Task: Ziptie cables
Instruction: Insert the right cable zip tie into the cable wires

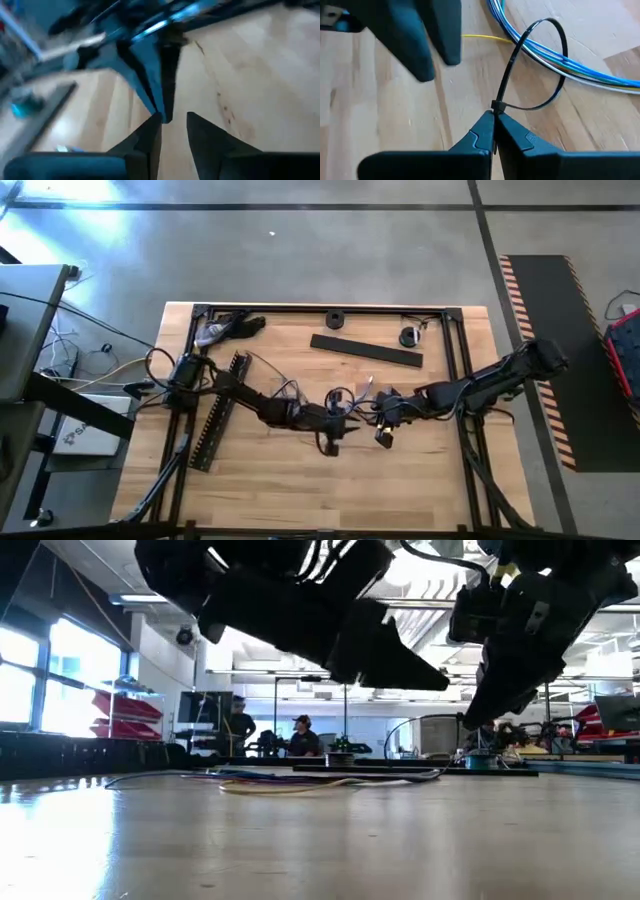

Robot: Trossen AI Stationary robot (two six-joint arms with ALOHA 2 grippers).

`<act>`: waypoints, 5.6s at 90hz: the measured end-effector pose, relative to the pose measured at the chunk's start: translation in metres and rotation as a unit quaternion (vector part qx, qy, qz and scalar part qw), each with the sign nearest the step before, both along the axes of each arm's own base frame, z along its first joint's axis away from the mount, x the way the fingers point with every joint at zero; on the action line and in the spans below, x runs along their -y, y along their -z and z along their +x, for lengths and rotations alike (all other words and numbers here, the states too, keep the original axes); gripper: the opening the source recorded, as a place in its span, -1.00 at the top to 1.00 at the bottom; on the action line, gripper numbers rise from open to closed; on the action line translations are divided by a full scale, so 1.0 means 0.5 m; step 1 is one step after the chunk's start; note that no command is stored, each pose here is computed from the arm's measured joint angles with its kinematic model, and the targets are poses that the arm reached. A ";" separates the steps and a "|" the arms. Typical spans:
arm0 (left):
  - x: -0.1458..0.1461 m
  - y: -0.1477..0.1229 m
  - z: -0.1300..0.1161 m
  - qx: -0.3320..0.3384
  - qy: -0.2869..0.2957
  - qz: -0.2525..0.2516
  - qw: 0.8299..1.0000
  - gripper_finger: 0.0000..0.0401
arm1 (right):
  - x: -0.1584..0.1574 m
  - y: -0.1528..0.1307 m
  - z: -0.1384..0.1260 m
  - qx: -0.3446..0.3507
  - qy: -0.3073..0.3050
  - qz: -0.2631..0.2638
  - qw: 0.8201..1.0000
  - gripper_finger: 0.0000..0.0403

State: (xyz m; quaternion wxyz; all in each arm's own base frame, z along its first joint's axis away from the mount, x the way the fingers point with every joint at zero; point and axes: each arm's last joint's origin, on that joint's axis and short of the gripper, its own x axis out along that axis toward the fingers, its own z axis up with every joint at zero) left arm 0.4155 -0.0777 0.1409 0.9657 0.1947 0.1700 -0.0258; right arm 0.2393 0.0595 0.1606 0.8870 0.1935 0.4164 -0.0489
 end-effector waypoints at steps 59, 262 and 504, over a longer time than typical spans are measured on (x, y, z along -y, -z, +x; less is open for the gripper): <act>-0.057 0.036 0.041 0.018 0.099 0.083 0.991 0.28 | 0.016 -0.004 0.008 0.009 -0.027 0.022 0.999 1.00; -0.045 0.038 0.047 -0.049 0.071 0.134 0.987 1.00 | -0.002 0.003 -0.005 -0.025 -0.062 0.044 0.997 1.00; -0.113 0.002 0.042 -0.068 0.038 0.108 0.991 1.00 | -0.115 0.046 -0.079 -0.019 -0.013 -0.259 0.966 1.00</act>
